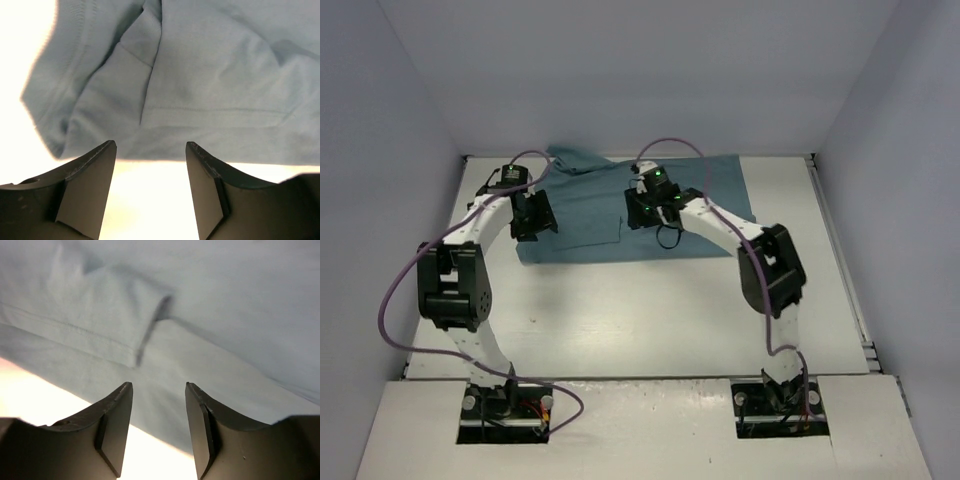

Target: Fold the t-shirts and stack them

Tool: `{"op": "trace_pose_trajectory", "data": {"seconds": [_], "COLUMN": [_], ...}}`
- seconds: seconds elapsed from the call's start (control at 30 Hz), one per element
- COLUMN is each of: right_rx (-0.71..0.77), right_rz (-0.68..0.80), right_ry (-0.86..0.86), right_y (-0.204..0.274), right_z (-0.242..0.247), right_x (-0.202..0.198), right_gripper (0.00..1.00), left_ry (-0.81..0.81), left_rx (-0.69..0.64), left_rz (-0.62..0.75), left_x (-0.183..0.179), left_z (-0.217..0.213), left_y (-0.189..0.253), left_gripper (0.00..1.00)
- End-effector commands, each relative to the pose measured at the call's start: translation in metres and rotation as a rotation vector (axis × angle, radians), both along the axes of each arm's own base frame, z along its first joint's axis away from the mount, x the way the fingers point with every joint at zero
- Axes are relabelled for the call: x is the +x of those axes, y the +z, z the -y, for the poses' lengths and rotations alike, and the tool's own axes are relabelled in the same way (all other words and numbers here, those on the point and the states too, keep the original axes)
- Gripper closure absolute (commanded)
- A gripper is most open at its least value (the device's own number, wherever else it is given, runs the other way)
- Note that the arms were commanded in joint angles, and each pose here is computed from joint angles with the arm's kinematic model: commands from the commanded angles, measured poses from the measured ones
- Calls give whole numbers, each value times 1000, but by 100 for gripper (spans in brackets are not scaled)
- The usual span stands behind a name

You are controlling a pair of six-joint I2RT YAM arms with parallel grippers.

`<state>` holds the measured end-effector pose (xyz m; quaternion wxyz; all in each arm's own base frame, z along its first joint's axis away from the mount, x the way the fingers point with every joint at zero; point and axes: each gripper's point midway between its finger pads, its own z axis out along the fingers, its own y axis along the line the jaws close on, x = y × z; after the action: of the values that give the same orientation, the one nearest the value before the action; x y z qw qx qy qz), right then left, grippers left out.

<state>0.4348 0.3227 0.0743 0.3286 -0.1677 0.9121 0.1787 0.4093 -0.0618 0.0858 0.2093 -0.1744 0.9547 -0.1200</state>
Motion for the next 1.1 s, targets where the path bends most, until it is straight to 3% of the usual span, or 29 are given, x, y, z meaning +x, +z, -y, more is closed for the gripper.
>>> {"op": "trace_pose_trajectory", "data": {"seconds": [0.0, 0.17, 0.37, 0.47, 0.67, 1.07], "right_rx": [48, -6, -61, -82, -92, -138], "right_rz": [153, 81, 12, -19, -77, -163], "right_ry": [-186, -399, -571, -623, -679, -757], "right_y": [88, 60, 28, 13, -17, -63], "right_z": [87, 194, 269, 285, 299, 326], "right_x": [20, -1, -24, -26, -19, -25], "right_gripper": [56, 57, 63, 69, 93, 99], "left_ry": [21, 34, 6, 7, 4, 40], "left_rx": [83, 98, 135, 135, 145, 199], "left_rz": [138, 37, 56, 57, 13, -90], "left_x": [-4, -25, -17, -12, -14, -28], "left_z": [-19, -23, -33, -34, -36, -69], "left_y": [55, 16, 10, 8, -13, -50], "left_gripper": [47, 52, 66, 69, 74, 80]}}
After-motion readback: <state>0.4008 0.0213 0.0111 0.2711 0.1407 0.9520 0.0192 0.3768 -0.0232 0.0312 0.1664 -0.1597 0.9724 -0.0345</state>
